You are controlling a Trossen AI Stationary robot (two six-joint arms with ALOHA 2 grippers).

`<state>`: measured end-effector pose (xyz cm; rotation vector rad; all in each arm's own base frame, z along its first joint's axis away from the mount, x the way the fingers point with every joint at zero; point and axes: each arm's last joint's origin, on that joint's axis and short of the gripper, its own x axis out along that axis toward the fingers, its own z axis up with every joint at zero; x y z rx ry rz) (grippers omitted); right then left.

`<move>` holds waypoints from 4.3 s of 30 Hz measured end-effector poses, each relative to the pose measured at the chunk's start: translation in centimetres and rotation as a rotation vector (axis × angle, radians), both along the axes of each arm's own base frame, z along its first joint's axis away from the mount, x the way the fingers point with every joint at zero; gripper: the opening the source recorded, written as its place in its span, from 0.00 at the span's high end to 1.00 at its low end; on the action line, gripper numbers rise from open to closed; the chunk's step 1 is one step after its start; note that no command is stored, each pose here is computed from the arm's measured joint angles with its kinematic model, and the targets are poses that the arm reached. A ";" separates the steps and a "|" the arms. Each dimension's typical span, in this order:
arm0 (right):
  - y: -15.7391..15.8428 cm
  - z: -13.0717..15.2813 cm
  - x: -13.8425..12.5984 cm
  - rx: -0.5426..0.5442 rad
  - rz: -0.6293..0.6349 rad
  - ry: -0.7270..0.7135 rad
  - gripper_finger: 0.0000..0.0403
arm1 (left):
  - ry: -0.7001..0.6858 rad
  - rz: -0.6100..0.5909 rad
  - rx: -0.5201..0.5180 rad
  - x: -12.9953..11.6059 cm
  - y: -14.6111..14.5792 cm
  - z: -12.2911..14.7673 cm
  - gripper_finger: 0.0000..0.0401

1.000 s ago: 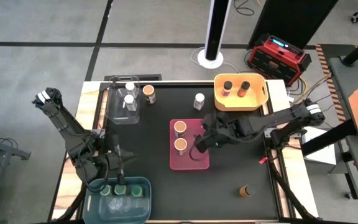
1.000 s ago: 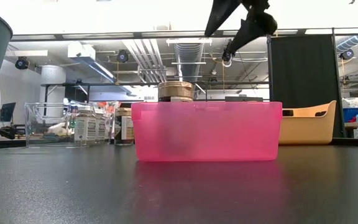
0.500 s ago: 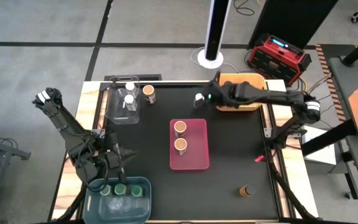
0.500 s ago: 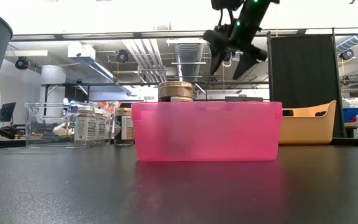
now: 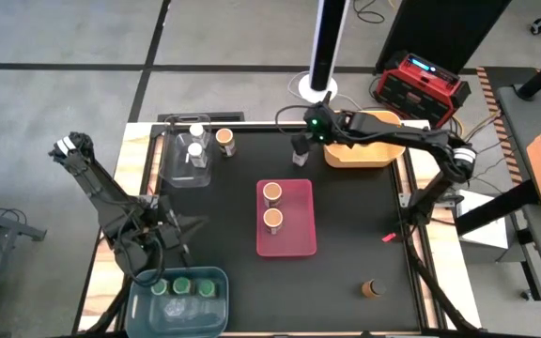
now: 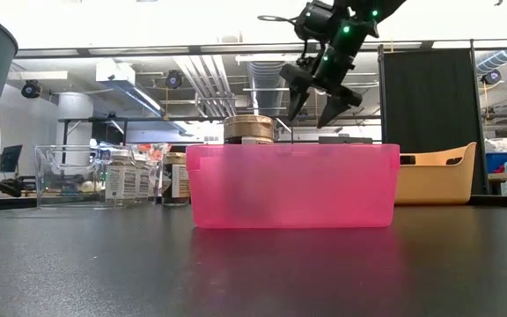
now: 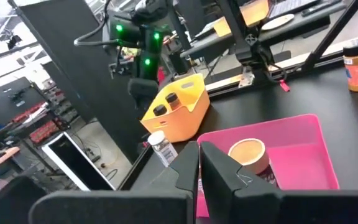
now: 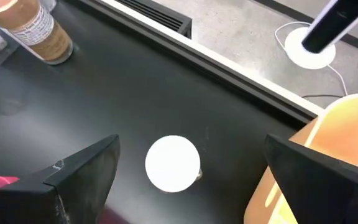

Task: Sort spices by type
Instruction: Put the white seasoning bottle into the transparent bin

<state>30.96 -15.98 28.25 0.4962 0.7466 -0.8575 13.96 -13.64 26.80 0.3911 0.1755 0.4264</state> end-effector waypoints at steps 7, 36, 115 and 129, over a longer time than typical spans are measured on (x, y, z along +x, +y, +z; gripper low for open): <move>-0.5 -1.5 1.0 -0.018 0.047 0.047 0.03 | -0.008 -0.002 -0.005 0.0 0.0 0.6 1.00; -0.6 -6.5 3.1 -0.001 0.216 0.242 0.04 | -0.007 -0.002 -0.007 0.0 0.0 0.5 1.00; 30.8 4.7 3.7 -0.684 1.304 -0.191 0.52 | 0.148 -0.408 -0.216 9.5 -0.8 0.6 0.32; 30.3 5.2 3.9 -0.695 1.178 -0.178 0.52 | 0.139 -0.181 -0.115 13.7 -2.2 0.6 0.25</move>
